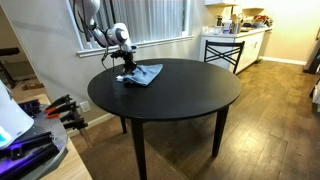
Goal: Wipe the table with the blue cloth
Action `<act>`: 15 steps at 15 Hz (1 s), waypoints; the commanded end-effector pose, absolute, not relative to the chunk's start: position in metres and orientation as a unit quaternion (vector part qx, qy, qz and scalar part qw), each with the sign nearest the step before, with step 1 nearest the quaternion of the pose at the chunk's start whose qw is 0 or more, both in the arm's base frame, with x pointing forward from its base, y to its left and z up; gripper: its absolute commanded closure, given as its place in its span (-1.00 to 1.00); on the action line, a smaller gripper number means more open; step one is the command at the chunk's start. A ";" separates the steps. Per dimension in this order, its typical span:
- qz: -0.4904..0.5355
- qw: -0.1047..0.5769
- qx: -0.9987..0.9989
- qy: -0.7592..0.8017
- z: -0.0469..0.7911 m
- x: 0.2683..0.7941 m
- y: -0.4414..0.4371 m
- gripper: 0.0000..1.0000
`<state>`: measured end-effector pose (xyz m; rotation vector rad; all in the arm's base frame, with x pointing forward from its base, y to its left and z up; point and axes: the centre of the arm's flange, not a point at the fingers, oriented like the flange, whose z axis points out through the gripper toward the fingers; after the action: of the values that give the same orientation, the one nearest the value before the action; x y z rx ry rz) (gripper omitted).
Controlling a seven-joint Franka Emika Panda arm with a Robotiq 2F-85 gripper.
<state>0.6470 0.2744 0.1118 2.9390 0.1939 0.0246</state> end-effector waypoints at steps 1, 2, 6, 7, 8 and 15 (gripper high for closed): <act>-0.006 0.092 0.995 0.033 0.090 0.638 0.243 0.96; -0.006 0.092 0.995 0.029 0.090 0.638 0.240 0.96; -0.009 0.084 0.996 0.012 0.092 0.637 0.237 0.23; -0.011 0.082 0.996 0.009 0.093 0.635 0.236 0.09; -0.013 0.082 0.997 0.005 0.093 0.633 0.235 -0.02; -0.016 0.070 0.997 -0.012 0.124 0.607 0.235 -0.91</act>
<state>0.6411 0.2404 0.0993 2.9719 0.0222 -0.0268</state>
